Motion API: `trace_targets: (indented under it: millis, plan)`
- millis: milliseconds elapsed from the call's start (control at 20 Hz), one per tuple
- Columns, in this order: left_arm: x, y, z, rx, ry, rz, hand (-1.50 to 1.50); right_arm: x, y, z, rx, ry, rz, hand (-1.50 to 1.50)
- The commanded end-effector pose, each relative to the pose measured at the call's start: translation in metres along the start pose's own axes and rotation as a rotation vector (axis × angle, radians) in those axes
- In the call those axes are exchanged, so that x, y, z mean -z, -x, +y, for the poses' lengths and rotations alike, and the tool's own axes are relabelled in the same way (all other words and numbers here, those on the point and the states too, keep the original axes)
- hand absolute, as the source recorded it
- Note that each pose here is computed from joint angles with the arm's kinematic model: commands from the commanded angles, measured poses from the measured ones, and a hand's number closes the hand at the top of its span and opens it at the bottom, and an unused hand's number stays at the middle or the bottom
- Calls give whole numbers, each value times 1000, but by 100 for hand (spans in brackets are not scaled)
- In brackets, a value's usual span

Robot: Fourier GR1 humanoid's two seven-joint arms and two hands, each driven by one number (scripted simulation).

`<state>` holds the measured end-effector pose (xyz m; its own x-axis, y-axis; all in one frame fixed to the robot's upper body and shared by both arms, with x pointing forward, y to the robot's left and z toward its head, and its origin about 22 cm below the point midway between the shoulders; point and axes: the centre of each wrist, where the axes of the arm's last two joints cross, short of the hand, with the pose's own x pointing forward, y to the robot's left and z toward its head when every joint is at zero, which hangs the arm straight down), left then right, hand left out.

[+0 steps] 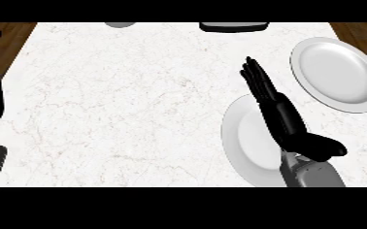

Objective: Pick the lemon from the plate and place it in the plate

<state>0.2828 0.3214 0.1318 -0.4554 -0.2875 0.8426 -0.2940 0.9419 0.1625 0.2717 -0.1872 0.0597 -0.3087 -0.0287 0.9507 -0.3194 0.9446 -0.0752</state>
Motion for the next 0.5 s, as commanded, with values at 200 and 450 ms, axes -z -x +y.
trace_targets:
  millis: [200, 450]
  plan:
    - [-102, 79, -41, -79, 169, 658, 0, 40, -66, -79, -212, -178, -157, 150]
    - [-135, 87, -77, -195, 287, 853, 0, 22, -67, -169, -573, 95, -116, -150]
